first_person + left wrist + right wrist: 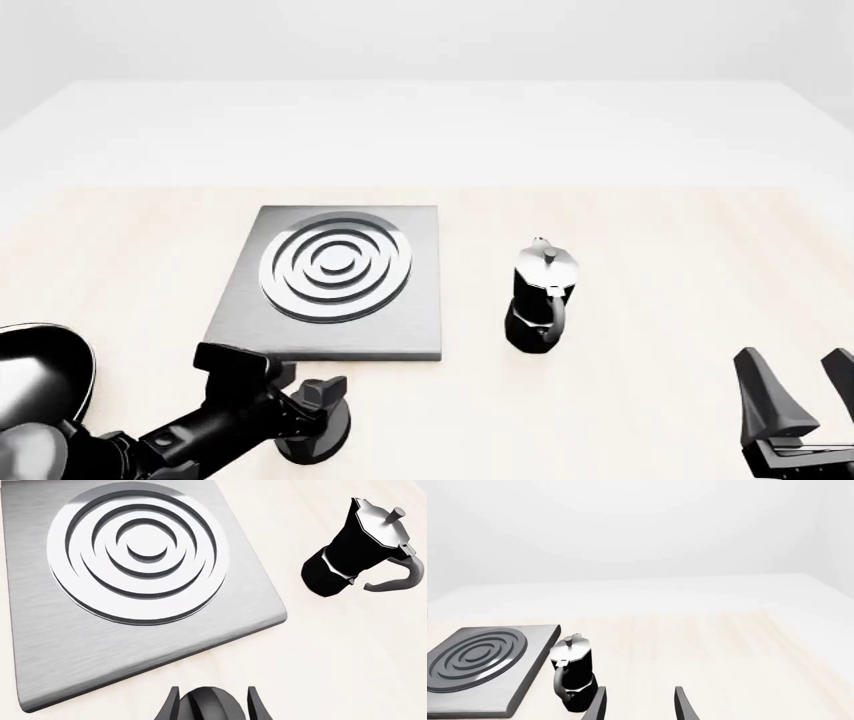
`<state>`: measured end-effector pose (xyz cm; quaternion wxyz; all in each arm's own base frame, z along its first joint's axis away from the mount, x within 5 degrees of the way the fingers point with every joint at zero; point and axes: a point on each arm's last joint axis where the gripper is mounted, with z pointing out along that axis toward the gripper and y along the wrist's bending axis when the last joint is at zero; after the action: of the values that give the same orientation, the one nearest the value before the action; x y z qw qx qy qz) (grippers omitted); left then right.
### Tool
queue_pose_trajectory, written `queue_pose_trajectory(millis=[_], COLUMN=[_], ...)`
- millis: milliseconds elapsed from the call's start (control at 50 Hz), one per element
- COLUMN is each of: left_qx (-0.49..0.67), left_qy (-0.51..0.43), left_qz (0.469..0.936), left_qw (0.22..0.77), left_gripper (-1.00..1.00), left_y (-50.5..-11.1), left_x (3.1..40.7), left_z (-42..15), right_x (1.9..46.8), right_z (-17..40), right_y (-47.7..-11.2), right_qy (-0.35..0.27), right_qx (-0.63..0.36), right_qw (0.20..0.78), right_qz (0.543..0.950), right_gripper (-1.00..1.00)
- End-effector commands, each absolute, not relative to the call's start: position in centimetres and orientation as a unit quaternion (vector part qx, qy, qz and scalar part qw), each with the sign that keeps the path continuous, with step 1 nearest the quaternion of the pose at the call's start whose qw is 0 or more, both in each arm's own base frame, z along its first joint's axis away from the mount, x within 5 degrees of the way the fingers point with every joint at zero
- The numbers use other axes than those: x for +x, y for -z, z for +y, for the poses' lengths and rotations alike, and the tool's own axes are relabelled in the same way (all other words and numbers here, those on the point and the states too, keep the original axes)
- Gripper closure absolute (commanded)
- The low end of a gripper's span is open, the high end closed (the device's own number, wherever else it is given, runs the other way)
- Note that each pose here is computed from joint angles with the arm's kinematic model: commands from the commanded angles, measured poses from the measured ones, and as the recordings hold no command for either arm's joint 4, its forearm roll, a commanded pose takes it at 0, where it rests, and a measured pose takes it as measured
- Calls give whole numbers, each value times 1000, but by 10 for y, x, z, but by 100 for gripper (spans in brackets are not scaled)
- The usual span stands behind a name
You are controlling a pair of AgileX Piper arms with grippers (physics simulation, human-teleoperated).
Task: Turn on the stove.
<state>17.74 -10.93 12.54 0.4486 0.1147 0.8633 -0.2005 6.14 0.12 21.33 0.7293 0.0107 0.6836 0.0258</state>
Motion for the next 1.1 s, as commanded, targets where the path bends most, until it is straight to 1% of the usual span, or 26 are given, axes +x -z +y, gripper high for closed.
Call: queue_pose_trajectory(millis=[20,500,620,640,680,980,1000,1100], left_qx=[107,90,70,41,30,5,0,-11], left_qy=[203,201,185,166,161,141,134,123], left_qz=[873,886,886,887,888,885,881,876], left_qw=[430,408,419,428,429,444,453,466], left_gripper=[-100,-100,-100,-100,-100,-100,-100,-100], left_y=[-113,-96,-101,-101,-102,-107,-112,-120], left_x=[181,184,185,187,188,187,186,185], left_z=[-114,-115,-100,-83,-78,-61,-55,-46], right_x=[62,64,65,65,66,67,68,68], right_z=[1,1,2,2,2,2,2,2], right_y=[-213,-213,-213,-213,-213,-213,-213,-213], right_qy=[-29,-32,-32,-33,-32,-32,-32,-32], right_qx=[13,14,14,13,12,10,10,9], right_qw=[728,726,726,724,724,722,722,721], right_qz=[685,687,687,689,689,691,692,692], right_gripper=[-100,-100,-100,-100,-100,-100,-100,-100])
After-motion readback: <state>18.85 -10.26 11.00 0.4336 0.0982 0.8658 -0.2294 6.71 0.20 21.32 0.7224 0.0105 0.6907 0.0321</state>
